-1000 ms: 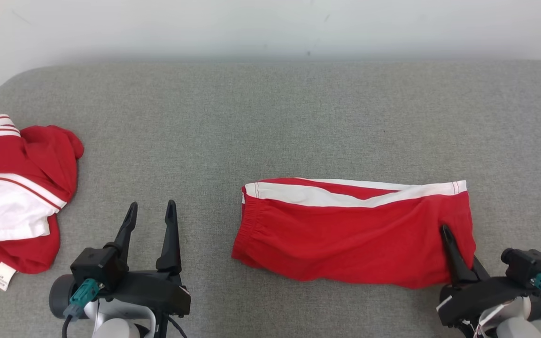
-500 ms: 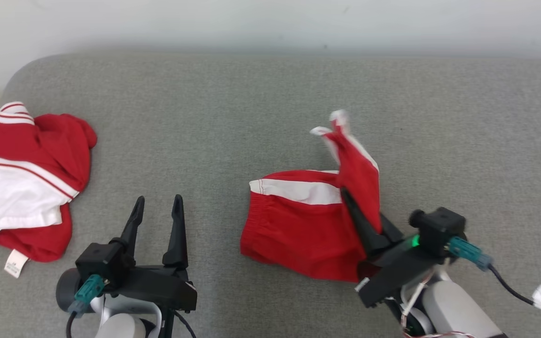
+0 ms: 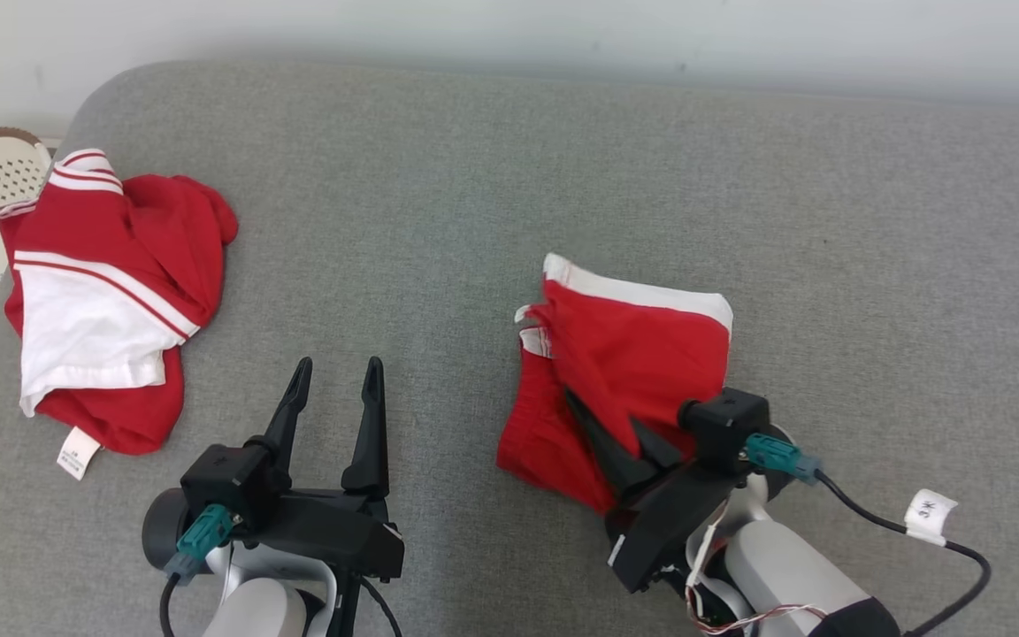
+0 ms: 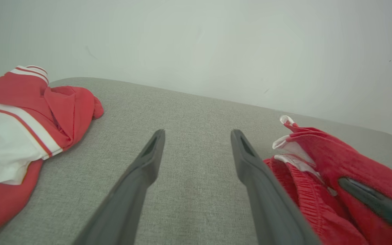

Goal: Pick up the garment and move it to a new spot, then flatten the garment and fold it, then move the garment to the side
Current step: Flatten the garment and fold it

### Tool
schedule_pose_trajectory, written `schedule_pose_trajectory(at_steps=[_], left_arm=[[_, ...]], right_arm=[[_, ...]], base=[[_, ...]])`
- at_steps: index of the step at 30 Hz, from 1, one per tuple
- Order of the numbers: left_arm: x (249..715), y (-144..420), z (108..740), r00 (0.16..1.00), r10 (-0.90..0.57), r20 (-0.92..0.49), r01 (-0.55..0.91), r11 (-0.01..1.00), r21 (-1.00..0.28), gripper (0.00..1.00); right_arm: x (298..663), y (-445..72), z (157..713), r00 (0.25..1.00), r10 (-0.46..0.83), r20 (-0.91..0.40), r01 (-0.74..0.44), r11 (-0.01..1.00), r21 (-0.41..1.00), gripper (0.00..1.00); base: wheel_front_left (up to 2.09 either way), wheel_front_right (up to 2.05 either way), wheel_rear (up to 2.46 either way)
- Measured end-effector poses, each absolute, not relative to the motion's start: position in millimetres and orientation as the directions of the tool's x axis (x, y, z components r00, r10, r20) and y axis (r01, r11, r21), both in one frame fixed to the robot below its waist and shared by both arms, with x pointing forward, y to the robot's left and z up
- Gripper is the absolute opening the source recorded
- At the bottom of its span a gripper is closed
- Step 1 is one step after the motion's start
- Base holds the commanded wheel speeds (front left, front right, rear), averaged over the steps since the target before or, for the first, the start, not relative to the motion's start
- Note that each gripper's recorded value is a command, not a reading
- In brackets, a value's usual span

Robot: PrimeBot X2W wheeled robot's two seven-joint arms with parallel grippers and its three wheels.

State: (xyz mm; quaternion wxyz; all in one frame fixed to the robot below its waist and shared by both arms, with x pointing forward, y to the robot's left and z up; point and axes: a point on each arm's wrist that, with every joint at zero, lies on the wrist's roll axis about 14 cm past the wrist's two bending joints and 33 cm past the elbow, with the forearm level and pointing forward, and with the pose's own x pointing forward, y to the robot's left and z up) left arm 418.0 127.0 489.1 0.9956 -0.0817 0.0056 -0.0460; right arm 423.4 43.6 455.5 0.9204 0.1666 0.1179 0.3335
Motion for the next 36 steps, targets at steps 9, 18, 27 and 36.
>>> schedule_pose_trajectory(at_steps=[9,18,27,36], left_arm=[[420,125,485,0.996,-0.093,-0.01,0.09,0.982,-0.166,1.0],[424,122,487,0.995,-0.098,-0.002,0.096,0.982,-0.161,1.0],[426,127,498,0.995,-0.092,0.034,0.096,0.985,-0.141,1.0],[425,134,513,0.993,-0.086,0.079,0.093,0.991,-0.098,1.0]], right_arm=[[407,70,462,0.697,0.715,-0.06,-0.611,0.635,0.473,1.0],[384,94,499,0.638,0.767,0.069,-0.689,0.528,0.497,1.0],[428,-13,530,0.846,0.5,0.188,-0.529,0.736,0.423,1.0],[430,-114,538,0.947,0.245,0.208,-0.301,0.903,0.306,1.0]], base=[[0.0,0.0,0.0],[0.0,0.0,0.0],[0.0,0.0,0.0],[0.0,0.0,0.0]])
